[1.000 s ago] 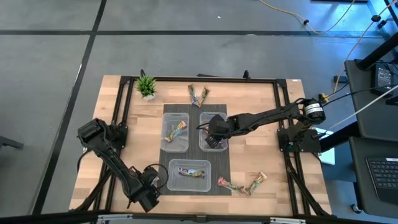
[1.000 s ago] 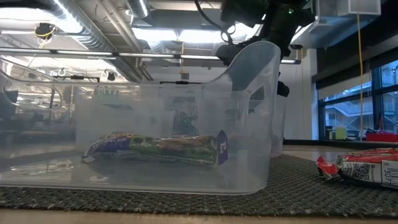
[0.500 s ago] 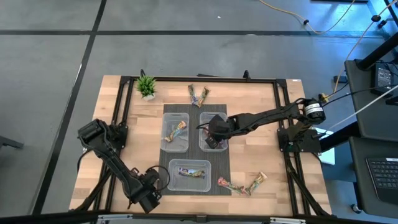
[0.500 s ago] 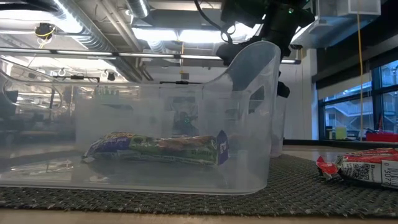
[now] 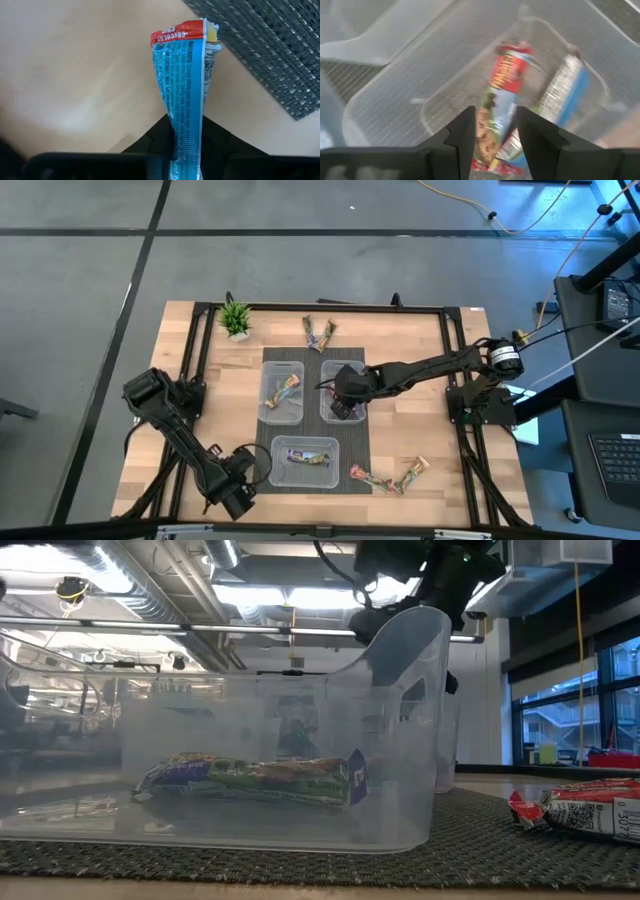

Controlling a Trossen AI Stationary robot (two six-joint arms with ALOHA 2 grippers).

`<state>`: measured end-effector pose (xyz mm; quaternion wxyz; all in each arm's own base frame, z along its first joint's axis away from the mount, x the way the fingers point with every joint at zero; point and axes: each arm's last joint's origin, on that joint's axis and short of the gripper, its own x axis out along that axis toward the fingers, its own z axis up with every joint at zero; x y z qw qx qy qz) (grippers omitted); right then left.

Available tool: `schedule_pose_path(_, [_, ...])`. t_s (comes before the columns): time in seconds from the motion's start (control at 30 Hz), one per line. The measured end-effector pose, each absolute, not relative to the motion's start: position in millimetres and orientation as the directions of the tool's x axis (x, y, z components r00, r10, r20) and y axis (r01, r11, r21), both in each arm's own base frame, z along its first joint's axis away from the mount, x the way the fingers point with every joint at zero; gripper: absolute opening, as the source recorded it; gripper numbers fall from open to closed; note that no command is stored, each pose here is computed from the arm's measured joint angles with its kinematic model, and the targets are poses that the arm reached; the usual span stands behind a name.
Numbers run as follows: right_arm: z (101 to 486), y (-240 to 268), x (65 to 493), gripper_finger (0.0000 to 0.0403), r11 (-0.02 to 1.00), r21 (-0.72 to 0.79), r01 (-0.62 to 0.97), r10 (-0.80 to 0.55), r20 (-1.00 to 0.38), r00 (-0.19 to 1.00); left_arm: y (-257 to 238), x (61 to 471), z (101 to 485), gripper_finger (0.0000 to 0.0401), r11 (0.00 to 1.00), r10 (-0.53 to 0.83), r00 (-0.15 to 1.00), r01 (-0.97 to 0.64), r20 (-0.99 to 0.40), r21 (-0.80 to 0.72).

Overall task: Pick and place Granola Bars by type
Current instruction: Put the left red granola bar into the top right transparent bin

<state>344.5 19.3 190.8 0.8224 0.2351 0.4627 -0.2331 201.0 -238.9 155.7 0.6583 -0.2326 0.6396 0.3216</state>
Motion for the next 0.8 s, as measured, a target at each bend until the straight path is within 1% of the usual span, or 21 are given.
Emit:
schedule_pose_path(0.1, [194,26,350,0.0146,0.855,0.195,0.48,-0.101,-0.846,0.524,-231,194,174,0.0065,0.689,0.153,0.004,-0.718,-0.988,0.104])
schedule_pose_path(0.17, [196,32,354,0.0145,0.882,0.209,0.421,-0.077,-0.82,0.567,-225,191,191,0.0063,0.692,0.163,0.063,-0.719,-0.985,0.068])
schedule_pose_path(0.23, [200,37,357,0.0146,0.904,0.208,0.374,-0.064,-0.799,0.598,-217,188,209,0.0061,0.695,0.179,0.16,-0.719,-0.971,0.009])
schedule_pose_path(0.3, [208,42,361,0.0145,0.929,0.194,0.316,-0.051,-0.777,0.627,-209,185,228,0.006,0.703,0.207,0.291,-0.708,-0.934,-0.065])
schedule_pose_path(0.4, [224,52,368,0.0145,0.959,0.169,0.227,-0.03,-0.736,0.676,-196,182,255,0.0059,0.741,0.263,0.494,-0.653,-0.829,-0.155])
schedule_pose_path(0.47, [237,60,373,0.0146,0.974,0.151,0.167,-0.012,-0.703,0.711,-188,180,271,0.0059,0.774,0.295,0.609,-0.604,-0.737,-0.19])
schedule_pose_path(0.53, [253,69,378,0.0146,0.984,0.142,0.106,0.012,-0.649,0.761,-183,178,285,0.0059,0.8,0.322,0.698,-0.562,-0.64,-0.21])
schedule_pose_path(0.67, [279,88,387,0.0146,0.991,0.132,0.0,0.066,-0.499,0.864,-179,180,307,0.0059,0.834,0.372,0.816,-0.503,-0.443,-0.227])
schedule_pose_path(0.73, [291,97,390,0.0145,0.992,0.111,-0.057,0.096,-0.387,0.917,-182,183,313,0.0058,0.848,0.388,0.847,-0.483,-0.365,-0.219])
schedule_pose_path(0.8, [299,105,392,0.0145,0.99,0.102,-0.094,0.121,-0.305,0.945,-186,187,319,0.0058,0.869,0.38,0.868,-0.454,-0.32,-0.198])
